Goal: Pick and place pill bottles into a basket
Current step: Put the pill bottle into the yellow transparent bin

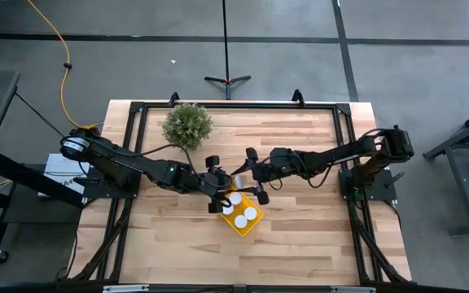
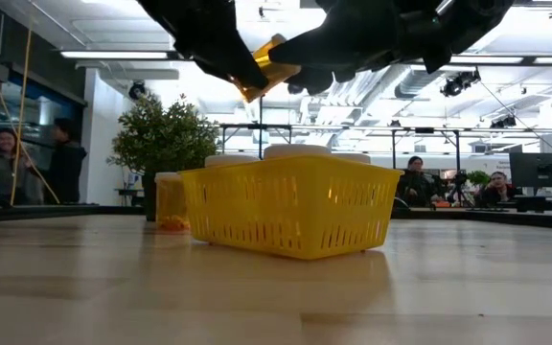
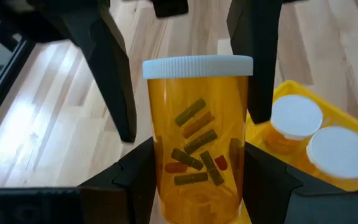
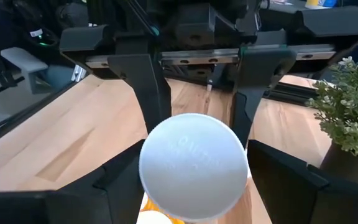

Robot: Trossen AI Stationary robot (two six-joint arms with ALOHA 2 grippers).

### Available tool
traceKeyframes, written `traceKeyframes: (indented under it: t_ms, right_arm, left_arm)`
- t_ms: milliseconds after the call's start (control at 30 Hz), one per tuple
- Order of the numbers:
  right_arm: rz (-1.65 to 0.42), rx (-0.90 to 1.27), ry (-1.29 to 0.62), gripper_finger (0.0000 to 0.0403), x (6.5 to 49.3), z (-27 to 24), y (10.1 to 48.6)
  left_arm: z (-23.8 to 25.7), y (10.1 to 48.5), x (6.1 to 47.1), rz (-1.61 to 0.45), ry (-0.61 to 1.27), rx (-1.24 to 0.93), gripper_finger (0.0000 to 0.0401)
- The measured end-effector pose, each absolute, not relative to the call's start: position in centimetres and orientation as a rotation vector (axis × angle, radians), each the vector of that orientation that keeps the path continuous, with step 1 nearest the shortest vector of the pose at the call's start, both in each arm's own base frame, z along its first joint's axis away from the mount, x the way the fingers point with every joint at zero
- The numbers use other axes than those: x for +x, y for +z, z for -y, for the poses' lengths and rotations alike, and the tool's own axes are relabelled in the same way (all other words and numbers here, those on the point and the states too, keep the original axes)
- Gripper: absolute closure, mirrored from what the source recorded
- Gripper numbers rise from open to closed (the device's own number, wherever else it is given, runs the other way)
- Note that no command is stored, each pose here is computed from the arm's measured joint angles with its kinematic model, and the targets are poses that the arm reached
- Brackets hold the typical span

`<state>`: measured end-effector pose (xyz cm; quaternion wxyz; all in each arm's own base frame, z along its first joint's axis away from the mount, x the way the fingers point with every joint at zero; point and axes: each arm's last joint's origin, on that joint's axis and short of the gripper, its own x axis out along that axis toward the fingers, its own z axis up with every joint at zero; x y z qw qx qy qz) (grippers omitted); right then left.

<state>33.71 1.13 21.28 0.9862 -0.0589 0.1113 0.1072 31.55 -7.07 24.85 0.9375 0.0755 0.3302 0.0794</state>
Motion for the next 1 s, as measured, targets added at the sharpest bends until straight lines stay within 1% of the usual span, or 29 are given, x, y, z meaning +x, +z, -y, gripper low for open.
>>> traceKeyframes:
  t_ms: [433,533,767,867,1000]
  right_arm:
    - [-0.223,-0.118,0.21,0.0146,33.71,-1.12,21.29]
    - [-0.225,-0.115,0.208,0.0159,33.71,-1.12,21.28]
    - [-0.227,-0.116,0.209,0.0205,33.7,-1.13,21.26]
    - [-0.226,-0.119,0.208,0.021,33.7,-1.13,21.26]
    - [-0.226,-0.12,0.208,0.0202,33.71,-1.12,21.27]
  left_arm:
    - [7.12,24.98,31.67,-0.66,0.145,0.149,0.0174]
    - [7.12,24.97,31.66,-0.66,0.146,0.149,0.0174]
    - [7.1,24.97,31.67,-0.66,0.148,0.146,0.0174]
    - [7.09,24.97,31.67,-0.659,0.15,0.143,0.0174]
    - [7.09,24.98,31.67,-0.66,0.146,0.154,0.0171]
